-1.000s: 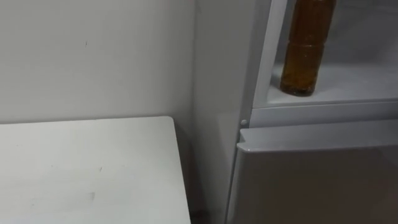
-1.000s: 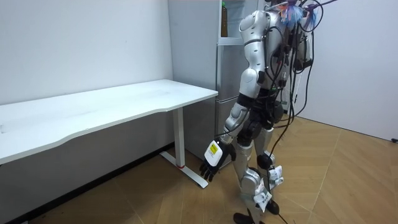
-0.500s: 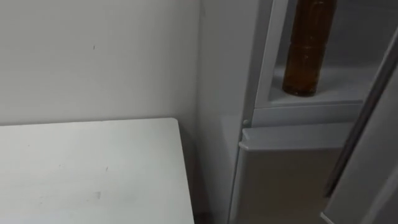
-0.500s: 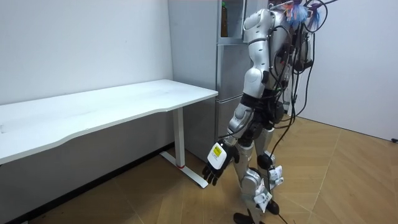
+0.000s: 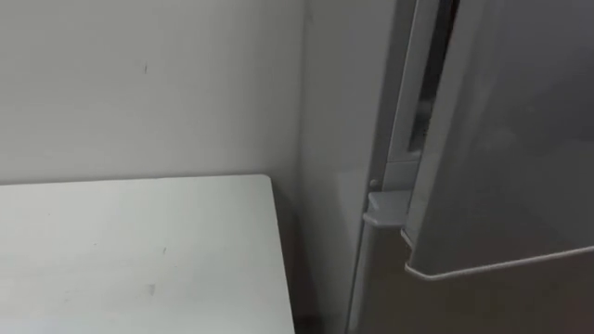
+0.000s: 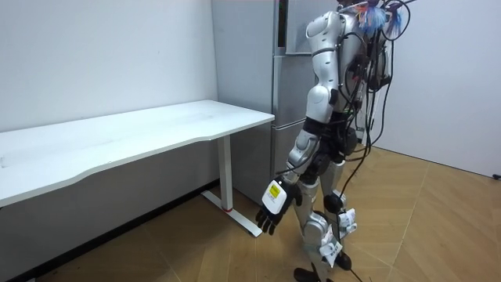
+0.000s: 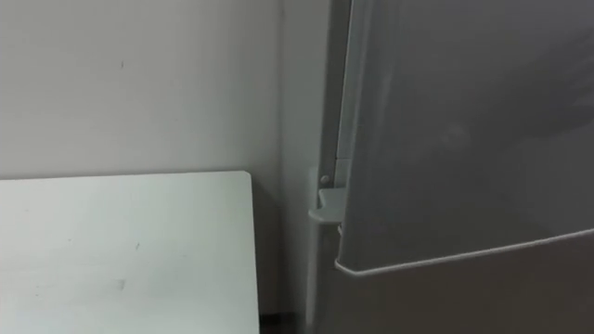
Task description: Put the bottle in the upper fridge
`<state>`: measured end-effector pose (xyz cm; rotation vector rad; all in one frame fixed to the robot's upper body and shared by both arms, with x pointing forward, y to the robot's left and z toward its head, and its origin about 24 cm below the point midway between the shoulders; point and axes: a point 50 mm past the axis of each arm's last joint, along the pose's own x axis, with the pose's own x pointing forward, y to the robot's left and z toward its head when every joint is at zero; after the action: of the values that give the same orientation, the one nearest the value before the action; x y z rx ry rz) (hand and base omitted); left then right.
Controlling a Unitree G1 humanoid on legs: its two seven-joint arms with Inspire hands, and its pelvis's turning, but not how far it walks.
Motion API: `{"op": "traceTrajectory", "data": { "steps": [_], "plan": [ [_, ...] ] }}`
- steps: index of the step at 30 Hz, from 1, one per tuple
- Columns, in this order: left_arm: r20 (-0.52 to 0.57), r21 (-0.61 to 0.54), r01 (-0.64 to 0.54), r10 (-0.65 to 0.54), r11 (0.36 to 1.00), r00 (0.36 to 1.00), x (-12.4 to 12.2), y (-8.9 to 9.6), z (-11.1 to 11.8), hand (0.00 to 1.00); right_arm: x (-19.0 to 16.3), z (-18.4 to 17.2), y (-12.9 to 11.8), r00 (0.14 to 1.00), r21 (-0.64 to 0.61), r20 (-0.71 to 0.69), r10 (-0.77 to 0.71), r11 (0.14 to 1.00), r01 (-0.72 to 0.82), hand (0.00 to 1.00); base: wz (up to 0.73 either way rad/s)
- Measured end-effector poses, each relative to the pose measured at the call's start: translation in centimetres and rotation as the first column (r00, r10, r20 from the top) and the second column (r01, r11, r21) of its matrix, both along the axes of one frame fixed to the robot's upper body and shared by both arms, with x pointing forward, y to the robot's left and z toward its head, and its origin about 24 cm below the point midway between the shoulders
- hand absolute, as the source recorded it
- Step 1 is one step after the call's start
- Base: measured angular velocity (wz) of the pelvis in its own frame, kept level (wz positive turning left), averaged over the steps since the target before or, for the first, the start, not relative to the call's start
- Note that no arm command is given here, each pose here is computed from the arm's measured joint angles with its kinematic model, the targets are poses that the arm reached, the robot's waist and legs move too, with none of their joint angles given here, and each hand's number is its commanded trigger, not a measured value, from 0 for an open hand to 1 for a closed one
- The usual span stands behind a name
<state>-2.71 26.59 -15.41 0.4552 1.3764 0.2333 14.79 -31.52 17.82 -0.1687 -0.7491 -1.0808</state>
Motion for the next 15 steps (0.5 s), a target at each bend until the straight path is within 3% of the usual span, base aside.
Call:
{"op": "traceTrajectory", "data": {
  "steps": [8,15],
  "plan": [
    [0.005,-0.004,0.011,-0.011,1.000,1.000,1.0,-0.1,-0.2,0.00,1.1,0.8,2.9,0.998,-0.155,-0.013,0.063,0.986,-0.064,0.00,0.00],
    [-0.002,-0.012,0.026,-0.026,1.000,1.000,1.1,-0.3,-0.4,0.00,2.3,1.5,4.3,0.992,-0.194,0.019,0.121,0.974,-0.115,0.00,0.06]
  ]
}}
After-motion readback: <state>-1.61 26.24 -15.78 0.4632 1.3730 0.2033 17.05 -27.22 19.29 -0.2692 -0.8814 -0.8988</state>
